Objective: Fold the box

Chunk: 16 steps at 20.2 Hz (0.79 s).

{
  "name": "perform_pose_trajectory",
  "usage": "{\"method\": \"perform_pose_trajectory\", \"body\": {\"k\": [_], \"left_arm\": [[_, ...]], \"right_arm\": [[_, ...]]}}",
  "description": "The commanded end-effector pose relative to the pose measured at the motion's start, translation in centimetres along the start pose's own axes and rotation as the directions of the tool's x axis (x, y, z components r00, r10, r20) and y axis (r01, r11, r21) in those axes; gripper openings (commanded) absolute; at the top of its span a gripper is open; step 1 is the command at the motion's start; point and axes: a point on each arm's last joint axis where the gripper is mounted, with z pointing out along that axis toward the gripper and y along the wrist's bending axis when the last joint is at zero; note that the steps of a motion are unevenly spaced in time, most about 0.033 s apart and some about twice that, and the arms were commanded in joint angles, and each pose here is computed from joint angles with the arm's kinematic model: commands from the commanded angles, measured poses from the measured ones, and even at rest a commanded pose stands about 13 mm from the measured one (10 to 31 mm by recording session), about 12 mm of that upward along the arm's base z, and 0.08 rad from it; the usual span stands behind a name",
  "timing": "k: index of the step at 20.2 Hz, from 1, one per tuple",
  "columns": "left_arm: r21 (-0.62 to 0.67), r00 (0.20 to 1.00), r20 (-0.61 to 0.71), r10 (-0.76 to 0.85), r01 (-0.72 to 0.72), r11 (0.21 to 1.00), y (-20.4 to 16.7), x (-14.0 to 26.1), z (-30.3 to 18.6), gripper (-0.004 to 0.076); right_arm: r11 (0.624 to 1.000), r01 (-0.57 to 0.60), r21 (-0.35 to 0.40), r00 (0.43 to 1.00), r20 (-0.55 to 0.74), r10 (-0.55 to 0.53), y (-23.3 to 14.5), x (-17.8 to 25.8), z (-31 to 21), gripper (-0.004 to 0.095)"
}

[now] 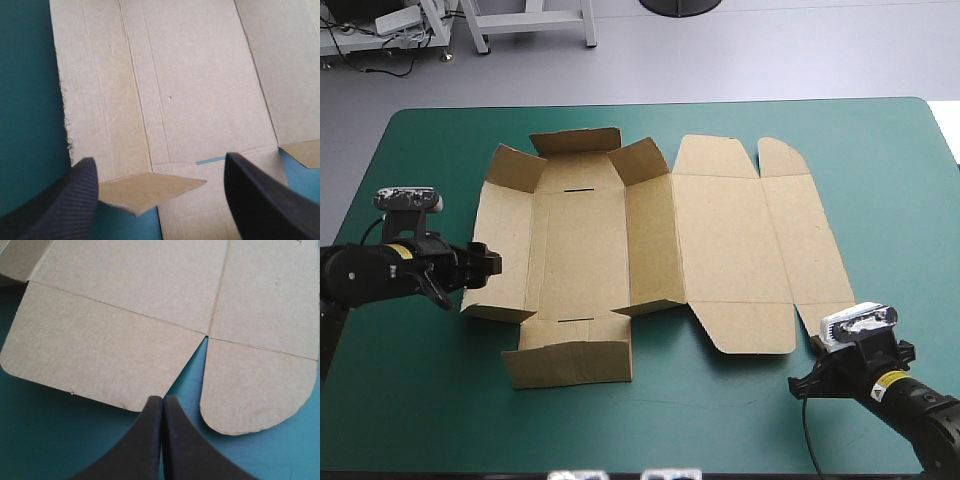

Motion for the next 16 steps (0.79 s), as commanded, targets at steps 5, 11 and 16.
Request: {"method": "perform_pose_trajectory", "body": {"k": [5,11,16], "left_arm": [[0.165,0.985,-0.030,-0.172,0.175,0.971,3.3,-3.1,2.1,0.0514],[0.127,0.965,-0.159,-0.211,0.232,0.964,8.4,-3.4,6.1,0.0514],[0.223,0.951,-0.232,-0.203,0.255,0.941,10.2,-4.0,8.3,0.0513]], "right_arm": [[1.000,-0.008,0.002,0.996,0.086,0.008,0.0,-1.4,-0.5,-0.0025],[1.000,-0.008,0.000,0.999,0.053,0.008,0.0,-1.1,-0.5,-0.0025],[1.000,-0.008,-0.001,0.999,0.032,0.008,0.0,-0.9,-0.5,-0.0025]]}}
